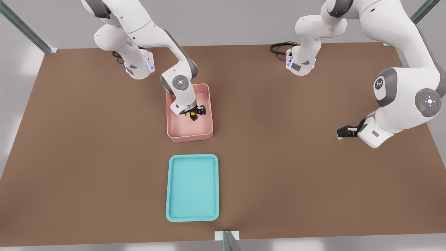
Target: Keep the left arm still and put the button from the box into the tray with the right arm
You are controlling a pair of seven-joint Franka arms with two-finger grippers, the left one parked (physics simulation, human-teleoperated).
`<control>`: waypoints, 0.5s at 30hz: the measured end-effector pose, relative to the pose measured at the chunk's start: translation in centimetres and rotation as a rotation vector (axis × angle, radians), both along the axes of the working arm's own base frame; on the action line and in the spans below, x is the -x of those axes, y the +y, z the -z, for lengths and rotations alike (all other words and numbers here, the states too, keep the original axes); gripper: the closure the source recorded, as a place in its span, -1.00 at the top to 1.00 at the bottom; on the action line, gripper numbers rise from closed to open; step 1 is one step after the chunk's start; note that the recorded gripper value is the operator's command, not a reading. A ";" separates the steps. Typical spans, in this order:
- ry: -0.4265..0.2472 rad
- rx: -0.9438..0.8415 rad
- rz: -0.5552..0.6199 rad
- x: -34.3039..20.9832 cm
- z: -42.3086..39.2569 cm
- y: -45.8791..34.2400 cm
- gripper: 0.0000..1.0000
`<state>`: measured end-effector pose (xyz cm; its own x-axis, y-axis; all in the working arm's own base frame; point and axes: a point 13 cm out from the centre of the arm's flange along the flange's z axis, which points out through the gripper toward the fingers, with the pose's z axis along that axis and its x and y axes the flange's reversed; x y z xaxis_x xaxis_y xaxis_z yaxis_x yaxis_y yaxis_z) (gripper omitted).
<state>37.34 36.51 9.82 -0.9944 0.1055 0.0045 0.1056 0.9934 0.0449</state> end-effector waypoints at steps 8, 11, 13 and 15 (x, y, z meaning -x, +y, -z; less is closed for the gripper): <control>0.002 0.002 0.050 1.5 1.5 0.2 0.95; 0.002 0.002 0.066 1.7 1.7 0.2 0.70; 0.002 0.001 0.078 1.7 1.7 0.2 0.57; 0.003 0.002 0.091 1.6 1.8 -0.1 0.53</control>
